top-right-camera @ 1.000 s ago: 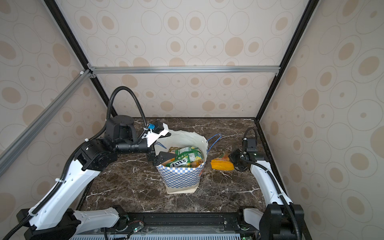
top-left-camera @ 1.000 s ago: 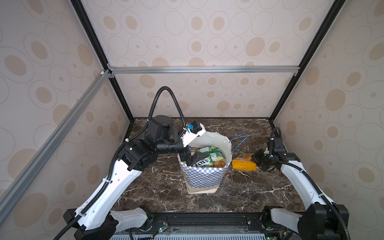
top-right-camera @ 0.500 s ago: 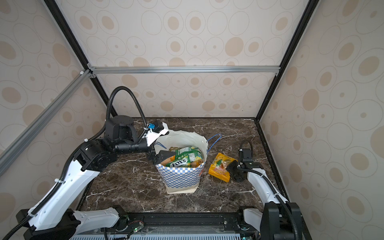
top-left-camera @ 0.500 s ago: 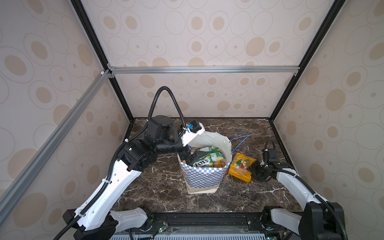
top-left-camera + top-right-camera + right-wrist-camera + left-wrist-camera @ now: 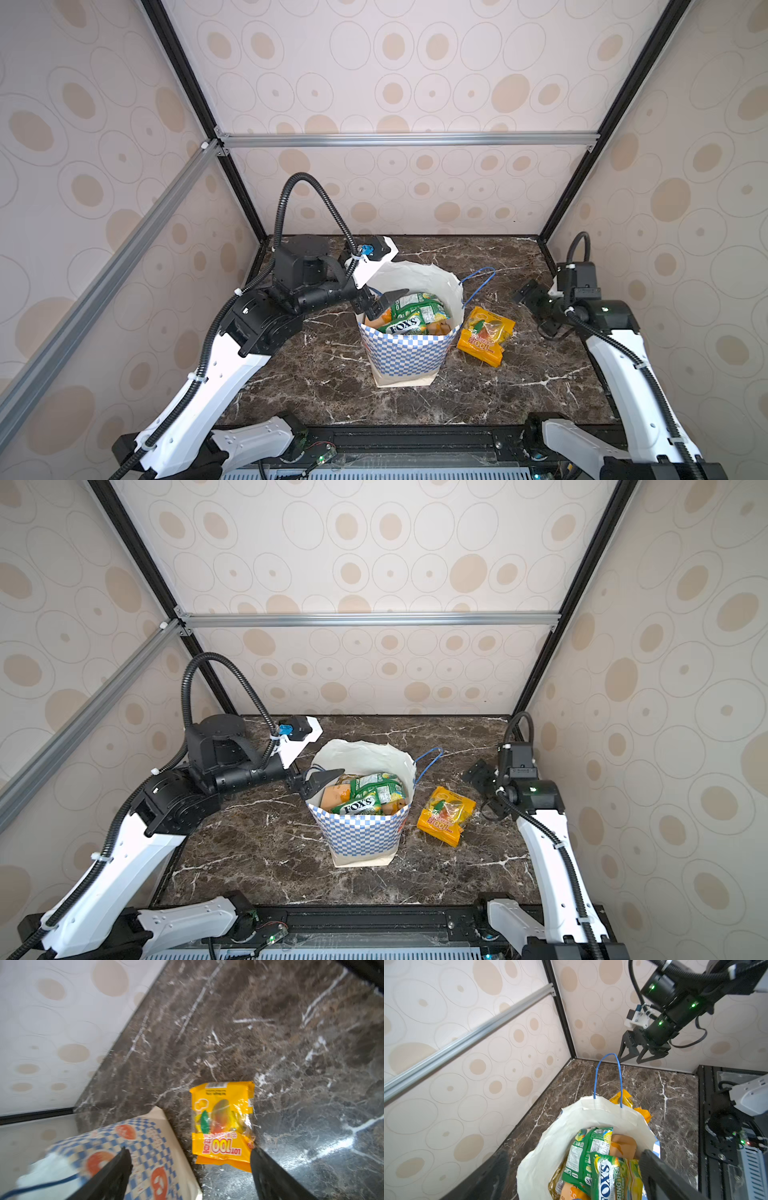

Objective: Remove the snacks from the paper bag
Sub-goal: 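Swing the right gripper back over the bag opening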

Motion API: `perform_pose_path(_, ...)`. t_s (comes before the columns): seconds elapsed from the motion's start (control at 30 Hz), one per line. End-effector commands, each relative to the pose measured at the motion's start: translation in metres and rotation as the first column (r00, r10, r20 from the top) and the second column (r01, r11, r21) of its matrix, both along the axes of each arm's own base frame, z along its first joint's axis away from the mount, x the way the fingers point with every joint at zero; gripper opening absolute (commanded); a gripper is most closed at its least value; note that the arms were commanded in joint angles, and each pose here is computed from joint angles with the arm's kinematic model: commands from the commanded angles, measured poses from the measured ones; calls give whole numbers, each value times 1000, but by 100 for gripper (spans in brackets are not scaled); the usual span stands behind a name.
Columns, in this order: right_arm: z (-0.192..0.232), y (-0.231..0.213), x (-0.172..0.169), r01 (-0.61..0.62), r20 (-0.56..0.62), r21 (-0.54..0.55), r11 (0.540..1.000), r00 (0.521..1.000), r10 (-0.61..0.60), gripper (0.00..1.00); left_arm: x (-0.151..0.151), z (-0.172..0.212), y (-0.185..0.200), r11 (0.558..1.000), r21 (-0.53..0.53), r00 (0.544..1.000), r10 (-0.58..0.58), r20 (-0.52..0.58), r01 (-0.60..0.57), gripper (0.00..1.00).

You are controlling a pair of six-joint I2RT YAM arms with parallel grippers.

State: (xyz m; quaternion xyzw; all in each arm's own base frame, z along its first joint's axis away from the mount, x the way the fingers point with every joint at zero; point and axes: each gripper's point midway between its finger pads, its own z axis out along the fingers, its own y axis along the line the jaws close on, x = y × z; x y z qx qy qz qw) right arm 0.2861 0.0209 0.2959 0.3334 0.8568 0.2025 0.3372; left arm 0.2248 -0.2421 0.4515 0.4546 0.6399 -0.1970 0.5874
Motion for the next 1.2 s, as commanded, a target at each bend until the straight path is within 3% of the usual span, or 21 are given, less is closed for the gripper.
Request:
perform_pose_path(0.0, 44, 13, -1, -53, 69, 37, 998, 996, 50, 89, 4, 26, 7, 996, -73, 994, 55, 99, -48, 98)
perform_pose_path(0.23, 139, 74, 18, -252, 271, 15, 968, 932, 239, 85, 10, 35, 18, 986, -120, 983, 130, 129, -114, 98)
perform_pose_path(0.5, 163, 177, 29, -506, 283, -34, 862, 823, 493, 82, 13, 28, 31, 976, -117, 973, 199, 112, -186, 98)
perform_pose_path(0.73, 96, 237, 26, -673, 61, -80, 735, 733, 678, 81, 14, 31, 36, 971, -111, 969, 223, 111, -211, 98)
perform_pose_path(1.0, 2, 260, 9, -783, -273, -98, 614, 614, 740, 81, 16, 27, 33, 970, -125, 971, 222, 91, -210, 98)
perform_pose_path(1.17, -43, 279, -1, -831, -364, -84, 550, 539, 759, 81, 14, 28, 30, 972, -131, 975, 206, 81, -195, 98)
